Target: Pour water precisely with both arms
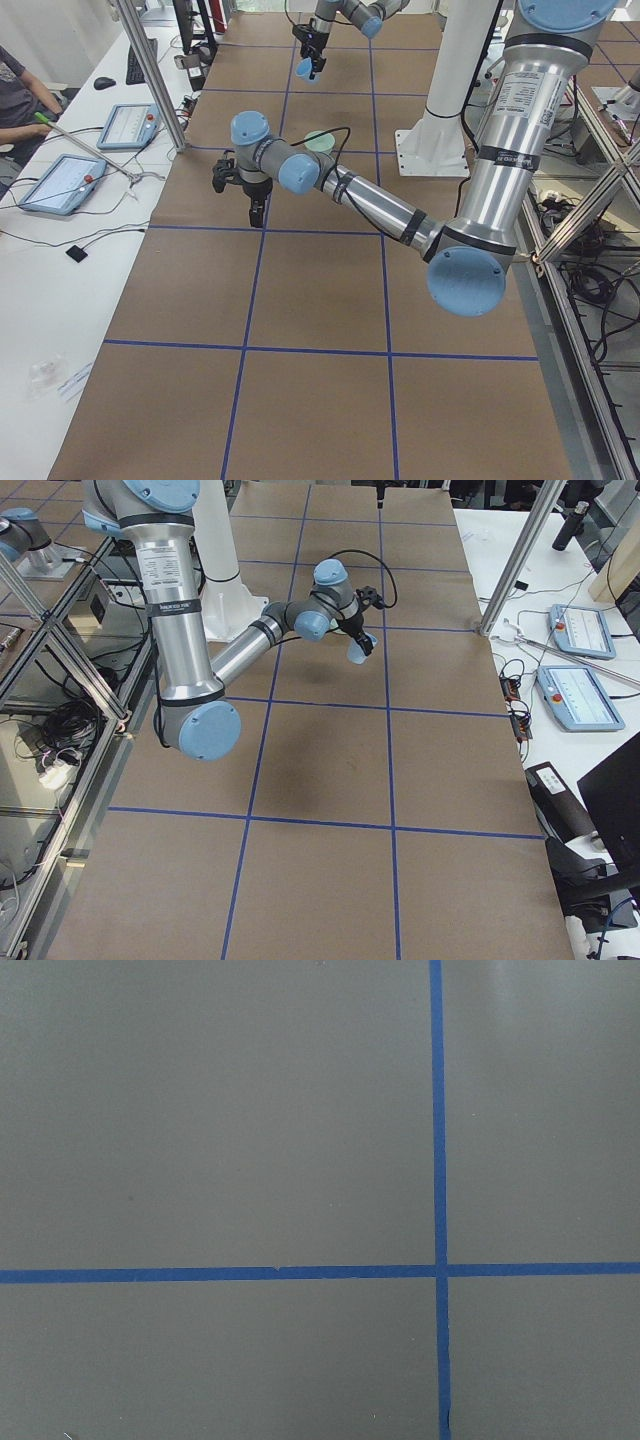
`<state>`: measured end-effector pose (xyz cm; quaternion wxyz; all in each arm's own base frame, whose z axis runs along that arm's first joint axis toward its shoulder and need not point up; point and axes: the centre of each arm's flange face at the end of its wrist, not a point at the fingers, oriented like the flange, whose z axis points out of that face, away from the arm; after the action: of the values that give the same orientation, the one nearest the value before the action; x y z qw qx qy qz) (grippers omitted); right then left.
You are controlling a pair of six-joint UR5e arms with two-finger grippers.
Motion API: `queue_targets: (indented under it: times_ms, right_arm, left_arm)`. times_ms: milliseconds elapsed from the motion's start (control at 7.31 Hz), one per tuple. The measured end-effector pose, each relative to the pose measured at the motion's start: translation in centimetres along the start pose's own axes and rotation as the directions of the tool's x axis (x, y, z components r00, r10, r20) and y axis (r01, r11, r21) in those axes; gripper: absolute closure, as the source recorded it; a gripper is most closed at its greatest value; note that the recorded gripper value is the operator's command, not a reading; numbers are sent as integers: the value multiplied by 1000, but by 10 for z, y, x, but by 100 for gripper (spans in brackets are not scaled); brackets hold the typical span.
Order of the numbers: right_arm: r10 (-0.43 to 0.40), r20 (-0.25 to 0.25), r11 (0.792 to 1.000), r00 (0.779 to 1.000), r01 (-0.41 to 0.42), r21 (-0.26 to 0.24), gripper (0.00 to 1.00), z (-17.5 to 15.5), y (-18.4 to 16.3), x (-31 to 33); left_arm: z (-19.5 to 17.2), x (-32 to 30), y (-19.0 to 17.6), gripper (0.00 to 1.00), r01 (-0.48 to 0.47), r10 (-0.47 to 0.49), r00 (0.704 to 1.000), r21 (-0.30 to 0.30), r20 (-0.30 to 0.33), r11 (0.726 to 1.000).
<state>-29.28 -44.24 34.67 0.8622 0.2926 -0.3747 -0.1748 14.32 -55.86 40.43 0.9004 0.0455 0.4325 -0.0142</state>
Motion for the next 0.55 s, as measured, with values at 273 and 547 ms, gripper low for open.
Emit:
queue_targets:
  times_ms: [273, 547]
  right_arm:
    - [49, 51, 996, 998, -52, 72, 66, -3, 62, 94]
    - [109, 127, 975, 986, -131, 179, 66, 16, 120, 151]
  left_arm:
    - [0, 2, 0, 1, -2, 2, 1000, 1, -1, 1000]
    - [-2, 3, 0, 1, -4, 4, 1000, 5, -2, 1000]
